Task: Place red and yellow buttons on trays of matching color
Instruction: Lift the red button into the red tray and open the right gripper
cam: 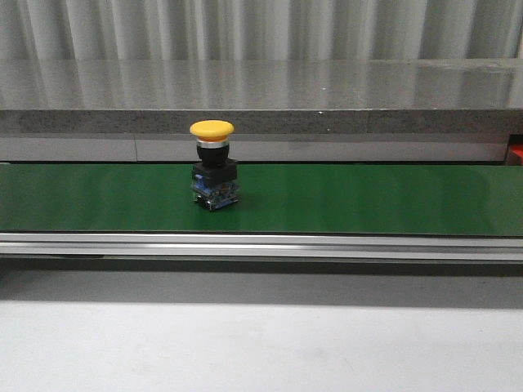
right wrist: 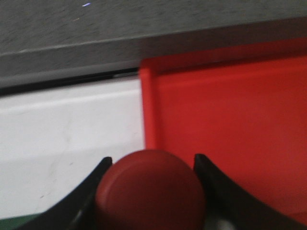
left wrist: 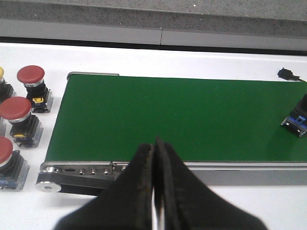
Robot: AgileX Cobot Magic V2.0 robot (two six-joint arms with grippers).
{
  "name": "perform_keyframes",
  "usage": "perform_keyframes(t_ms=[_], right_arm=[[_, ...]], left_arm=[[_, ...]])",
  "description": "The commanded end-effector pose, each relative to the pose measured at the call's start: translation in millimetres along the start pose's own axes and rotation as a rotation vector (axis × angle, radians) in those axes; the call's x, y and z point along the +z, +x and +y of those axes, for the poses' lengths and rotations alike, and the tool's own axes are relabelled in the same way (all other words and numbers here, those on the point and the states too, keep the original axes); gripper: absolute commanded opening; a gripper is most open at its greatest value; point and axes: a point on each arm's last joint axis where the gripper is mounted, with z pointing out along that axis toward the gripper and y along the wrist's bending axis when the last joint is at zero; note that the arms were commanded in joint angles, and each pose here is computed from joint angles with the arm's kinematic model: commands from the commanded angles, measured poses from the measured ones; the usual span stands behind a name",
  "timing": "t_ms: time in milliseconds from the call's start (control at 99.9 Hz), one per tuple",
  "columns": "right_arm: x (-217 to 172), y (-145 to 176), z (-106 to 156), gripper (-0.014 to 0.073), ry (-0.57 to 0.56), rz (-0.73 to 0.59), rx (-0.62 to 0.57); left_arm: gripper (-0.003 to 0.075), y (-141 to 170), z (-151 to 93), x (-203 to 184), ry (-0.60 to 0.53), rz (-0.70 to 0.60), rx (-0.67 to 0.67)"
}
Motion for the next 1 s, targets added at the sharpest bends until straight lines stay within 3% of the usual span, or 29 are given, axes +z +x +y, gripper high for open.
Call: perform_keyframes(t_ms=[0, 260, 731, 821, 991], right_arm=[[-5, -18, -24, 0.0113, 0.081, -0.111, 0.070], [43, 3, -52, 0.0113, 0.143, -0.038, 0.117], [90, 34, -64, 0.0120, 0.176, 0.049, 0.138], [90, 35, -65, 0.0206, 0.176, 0.051, 0.138], [90, 35, -64, 0.0575, 0.170, 0.057, 0.139]], left_arm=[[-0.0020, -15, -2, -4, 0.014, -0.108, -0.008], [-0.0020, -15, -2, -4, 0.014, -0.108, -0.008], [-0.0020, -15, -2, -4, 0.014, -0.108, -0.008], [-0.0020, -15, -2, -4, 0.014, -0.108, -0.008], [-0.0020, -15, -2, -4, 0.014, -0.108, -0.008]])
